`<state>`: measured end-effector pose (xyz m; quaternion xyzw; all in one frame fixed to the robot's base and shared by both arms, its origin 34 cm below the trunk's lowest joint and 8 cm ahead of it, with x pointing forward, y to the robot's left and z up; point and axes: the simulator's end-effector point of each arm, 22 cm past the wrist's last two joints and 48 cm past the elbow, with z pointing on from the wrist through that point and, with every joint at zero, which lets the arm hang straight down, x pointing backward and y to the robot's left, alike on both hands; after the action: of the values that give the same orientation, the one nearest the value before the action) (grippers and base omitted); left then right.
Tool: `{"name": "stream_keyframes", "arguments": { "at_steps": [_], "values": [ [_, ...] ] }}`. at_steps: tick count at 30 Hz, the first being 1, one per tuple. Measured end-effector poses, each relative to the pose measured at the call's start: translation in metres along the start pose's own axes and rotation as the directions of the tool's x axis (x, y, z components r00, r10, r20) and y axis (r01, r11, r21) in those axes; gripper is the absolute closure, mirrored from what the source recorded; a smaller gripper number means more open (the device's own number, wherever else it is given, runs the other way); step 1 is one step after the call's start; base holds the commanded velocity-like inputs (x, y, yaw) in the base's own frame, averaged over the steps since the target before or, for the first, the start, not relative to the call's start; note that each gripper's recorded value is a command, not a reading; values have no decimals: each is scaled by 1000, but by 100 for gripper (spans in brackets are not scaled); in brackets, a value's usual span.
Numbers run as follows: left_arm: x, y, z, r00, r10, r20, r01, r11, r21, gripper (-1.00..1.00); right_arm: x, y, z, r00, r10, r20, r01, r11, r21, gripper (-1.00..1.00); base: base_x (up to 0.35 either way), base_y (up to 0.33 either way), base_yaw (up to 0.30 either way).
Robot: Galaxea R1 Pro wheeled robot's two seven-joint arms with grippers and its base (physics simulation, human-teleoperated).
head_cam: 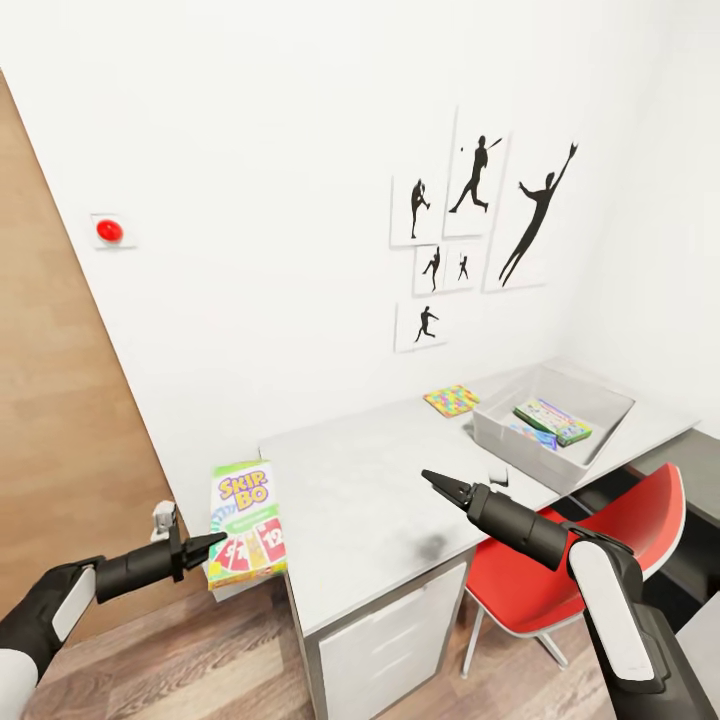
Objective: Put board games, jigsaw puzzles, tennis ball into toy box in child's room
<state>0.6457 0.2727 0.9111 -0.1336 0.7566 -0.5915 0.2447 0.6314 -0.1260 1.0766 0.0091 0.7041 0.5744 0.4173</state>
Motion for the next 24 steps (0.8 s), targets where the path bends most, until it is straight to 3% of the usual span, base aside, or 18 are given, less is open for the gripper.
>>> {"name": "stream_keyframes", "arguments": {
  "at_steps": [8,16,20,24],
  "values": [
    [-14,-21,-19,1000,-4,-9,4,1000,-9,100,-5,8,0,1000,-3,2,3,1000,2,-100,0,0,0],
    [-20,-41,-27,997,61,-39,-62,998,-27,100,-10,16,-1,1000,-5,6,5,1000,4,-100,0,0,0],
    [-23,-48,-48,994,87,-67,-90,995,-40,100,-12,20,-2,1000,-6,7,6,1000,4,-100,0,0,0],
    [-25,-69,-73,989,115,-96,-115,993,9,100,-15,25,-1,1000,-16,16,16,1000,2,-100,0,0,0]
  ]
}}
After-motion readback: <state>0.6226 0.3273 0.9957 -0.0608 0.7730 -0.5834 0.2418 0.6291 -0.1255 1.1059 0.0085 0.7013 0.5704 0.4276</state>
